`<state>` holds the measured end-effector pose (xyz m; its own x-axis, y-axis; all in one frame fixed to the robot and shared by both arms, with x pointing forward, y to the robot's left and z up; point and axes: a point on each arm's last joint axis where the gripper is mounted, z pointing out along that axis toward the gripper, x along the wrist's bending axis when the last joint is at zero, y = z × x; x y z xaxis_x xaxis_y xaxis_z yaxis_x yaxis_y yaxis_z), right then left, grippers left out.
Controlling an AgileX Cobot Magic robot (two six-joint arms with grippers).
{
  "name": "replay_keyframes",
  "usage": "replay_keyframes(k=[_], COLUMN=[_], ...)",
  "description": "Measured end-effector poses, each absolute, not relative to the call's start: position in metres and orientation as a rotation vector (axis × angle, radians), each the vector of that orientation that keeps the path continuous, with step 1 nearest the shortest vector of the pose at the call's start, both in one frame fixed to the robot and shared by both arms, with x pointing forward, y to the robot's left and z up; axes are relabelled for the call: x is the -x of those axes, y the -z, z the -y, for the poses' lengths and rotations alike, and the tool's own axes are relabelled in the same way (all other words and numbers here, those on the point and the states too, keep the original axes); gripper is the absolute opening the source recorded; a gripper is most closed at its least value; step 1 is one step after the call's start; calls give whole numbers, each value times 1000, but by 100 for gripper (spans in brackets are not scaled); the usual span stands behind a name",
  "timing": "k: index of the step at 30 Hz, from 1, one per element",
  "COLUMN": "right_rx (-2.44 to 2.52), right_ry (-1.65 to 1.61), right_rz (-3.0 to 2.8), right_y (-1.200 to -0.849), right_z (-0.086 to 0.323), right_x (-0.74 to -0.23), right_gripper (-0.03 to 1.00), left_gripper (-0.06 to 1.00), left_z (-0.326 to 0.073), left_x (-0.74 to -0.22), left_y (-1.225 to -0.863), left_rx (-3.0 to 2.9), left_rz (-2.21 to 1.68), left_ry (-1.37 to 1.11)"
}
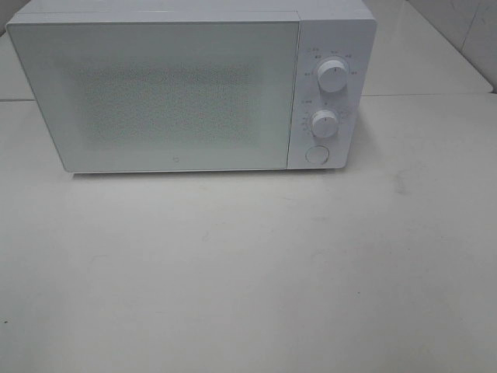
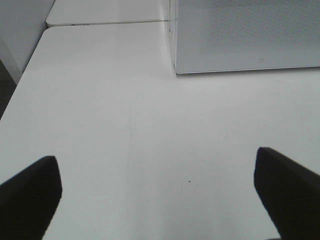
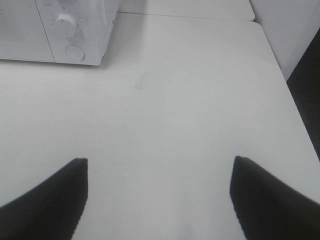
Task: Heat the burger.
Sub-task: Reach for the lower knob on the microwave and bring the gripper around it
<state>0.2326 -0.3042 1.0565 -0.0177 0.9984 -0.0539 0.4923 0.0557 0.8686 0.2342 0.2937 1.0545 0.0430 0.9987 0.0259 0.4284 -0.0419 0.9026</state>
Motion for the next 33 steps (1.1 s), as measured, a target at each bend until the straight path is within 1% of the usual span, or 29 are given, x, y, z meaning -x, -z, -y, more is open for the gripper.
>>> replay_keyframes(k=[8,10,13,15,33], right_rx=[-1520,-1516,-1516,-1516,-1512], right_ry=[-882,-882,-881,-878,-873], right_rz=[-1609,-1613,-1615,-1622,-1655], right_y=[-1066,-1070,-1070,-1072,-1069], right_z=[303,302,301,301,295], right_x=[-254,-269,-273,-284,-359], right_gripper=[76,76,76,76,76], left_gripper=[99,99,99,99,99], left_z=[-294,-294,-294,-294,-294], left_x=[-234,-234,-234,-234,-234], left_y=[-1054,-1054,-1054,-1054,-1054], left_rx=[-1573,-1573,-1573,-1573,-1573], left_rz=[-1482,-1482,-1482,-1482,-1482], left_ry=[-964,-964,-964,-964,-964])
